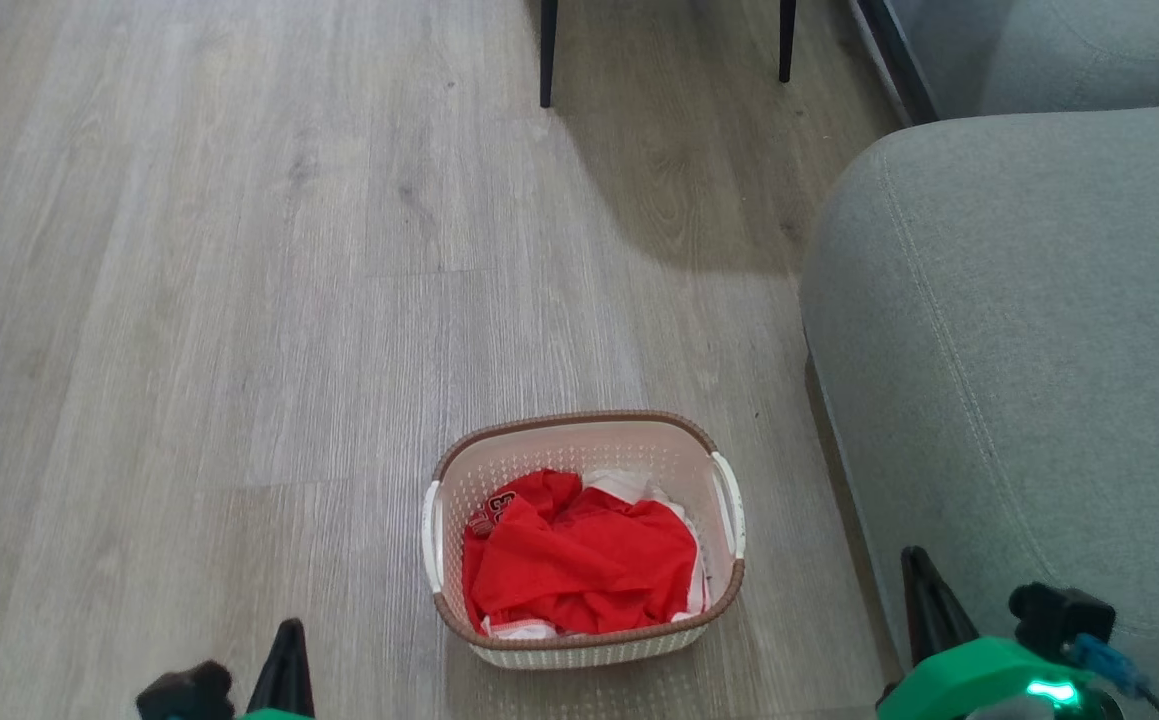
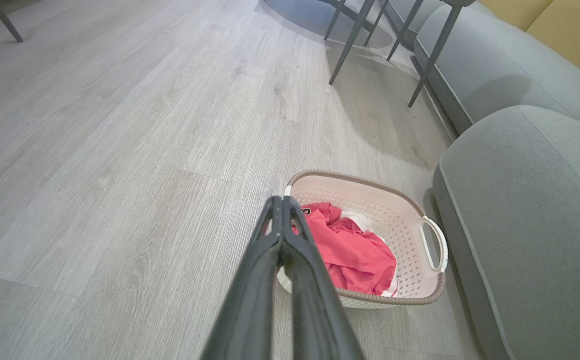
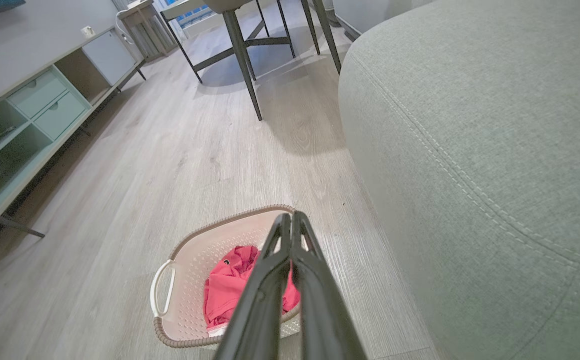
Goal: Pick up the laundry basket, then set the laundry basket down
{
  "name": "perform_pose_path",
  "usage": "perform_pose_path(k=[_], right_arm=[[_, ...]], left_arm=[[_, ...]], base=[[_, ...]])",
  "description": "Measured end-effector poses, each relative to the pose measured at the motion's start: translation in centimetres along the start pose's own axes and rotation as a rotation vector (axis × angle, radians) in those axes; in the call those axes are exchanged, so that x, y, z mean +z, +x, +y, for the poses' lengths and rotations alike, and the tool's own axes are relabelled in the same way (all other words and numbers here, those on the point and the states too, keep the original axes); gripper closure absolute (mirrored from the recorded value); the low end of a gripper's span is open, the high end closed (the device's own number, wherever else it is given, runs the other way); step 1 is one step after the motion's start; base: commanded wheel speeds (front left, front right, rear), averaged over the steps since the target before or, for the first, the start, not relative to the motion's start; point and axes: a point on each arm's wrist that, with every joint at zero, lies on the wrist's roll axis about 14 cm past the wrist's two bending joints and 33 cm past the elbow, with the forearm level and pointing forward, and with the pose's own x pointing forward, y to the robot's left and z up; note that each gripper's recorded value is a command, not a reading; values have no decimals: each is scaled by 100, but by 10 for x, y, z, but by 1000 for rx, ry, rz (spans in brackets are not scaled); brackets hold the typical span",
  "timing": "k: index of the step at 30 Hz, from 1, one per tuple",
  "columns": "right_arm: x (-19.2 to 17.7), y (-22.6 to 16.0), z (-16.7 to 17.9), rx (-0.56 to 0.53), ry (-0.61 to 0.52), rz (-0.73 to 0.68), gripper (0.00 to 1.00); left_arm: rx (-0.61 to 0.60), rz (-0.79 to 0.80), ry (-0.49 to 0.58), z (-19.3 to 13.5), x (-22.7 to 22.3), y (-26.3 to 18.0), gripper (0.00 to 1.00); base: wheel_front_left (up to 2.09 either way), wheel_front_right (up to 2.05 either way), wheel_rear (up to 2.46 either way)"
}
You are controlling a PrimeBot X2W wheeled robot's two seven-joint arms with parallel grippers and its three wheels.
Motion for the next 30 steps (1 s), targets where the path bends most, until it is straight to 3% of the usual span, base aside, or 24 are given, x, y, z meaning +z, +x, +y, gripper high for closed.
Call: perform_pose_path(k=[30], right_arm=[[12,8,-21,-84,324,-23,100]], left_arm=[[20,29,-360,6,11,17,100]], base=[[0,0,0]])
